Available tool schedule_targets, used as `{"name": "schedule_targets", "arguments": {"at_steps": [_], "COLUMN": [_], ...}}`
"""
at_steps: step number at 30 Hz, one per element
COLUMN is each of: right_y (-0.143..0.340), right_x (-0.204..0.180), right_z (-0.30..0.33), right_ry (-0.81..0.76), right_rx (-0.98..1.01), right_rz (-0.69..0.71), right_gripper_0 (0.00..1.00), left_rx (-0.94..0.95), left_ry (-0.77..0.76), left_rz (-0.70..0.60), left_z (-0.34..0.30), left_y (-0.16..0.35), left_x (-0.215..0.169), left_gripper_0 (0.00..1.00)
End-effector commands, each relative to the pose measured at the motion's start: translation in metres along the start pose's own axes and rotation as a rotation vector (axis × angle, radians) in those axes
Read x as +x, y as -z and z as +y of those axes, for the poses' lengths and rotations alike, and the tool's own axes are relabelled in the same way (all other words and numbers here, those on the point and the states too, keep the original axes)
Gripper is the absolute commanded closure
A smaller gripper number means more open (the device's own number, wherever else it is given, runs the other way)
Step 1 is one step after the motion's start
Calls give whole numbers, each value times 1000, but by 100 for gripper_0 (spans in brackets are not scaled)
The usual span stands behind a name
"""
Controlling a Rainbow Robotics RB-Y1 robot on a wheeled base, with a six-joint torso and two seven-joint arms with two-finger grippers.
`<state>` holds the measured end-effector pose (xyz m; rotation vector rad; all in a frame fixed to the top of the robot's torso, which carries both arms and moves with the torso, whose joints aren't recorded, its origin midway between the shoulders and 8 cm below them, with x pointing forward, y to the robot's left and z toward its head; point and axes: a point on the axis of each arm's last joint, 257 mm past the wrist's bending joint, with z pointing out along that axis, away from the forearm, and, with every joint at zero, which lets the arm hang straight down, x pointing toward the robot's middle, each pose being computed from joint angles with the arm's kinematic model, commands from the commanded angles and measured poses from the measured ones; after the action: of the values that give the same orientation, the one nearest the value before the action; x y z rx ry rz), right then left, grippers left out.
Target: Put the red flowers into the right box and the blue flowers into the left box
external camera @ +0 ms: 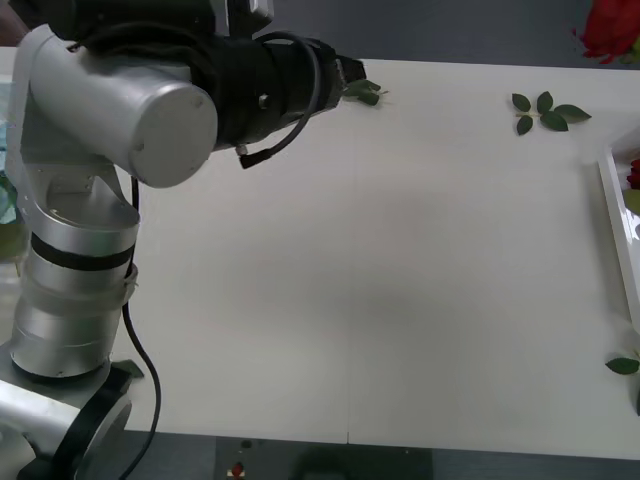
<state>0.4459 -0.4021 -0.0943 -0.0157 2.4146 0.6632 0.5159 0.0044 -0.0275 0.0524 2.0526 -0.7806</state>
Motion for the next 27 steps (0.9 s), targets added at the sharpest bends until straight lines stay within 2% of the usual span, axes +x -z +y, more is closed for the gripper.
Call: {"name": "schedule_targets", "arguments": {"at_steps": [1,8,11,19,27], "right_y": [28,43,51,75,57], "right_x": [-12,-6,1,21,40], "right_z": [-37,-96,-122,-184,-230], "right_ry": [-63,-144,-174,-217,-260], "right_rx": [172,387,482,698,739], "right_rz": [-43,-65,-72,-105,-112], "right_gripper_0": [100,100,100,100,100], "left_rx": [34,155,232,402,552], "left_ry": [-205,-369,-461,-583,-624], "left_rz": [10,67,52,23,-37], "left_z": [7,30,39,44,32], "left_y": [26,49,58,71,91], "left_x": [-17,-9,-4,17,35], "left_gripper_0": [0,0,0,0,0]}}
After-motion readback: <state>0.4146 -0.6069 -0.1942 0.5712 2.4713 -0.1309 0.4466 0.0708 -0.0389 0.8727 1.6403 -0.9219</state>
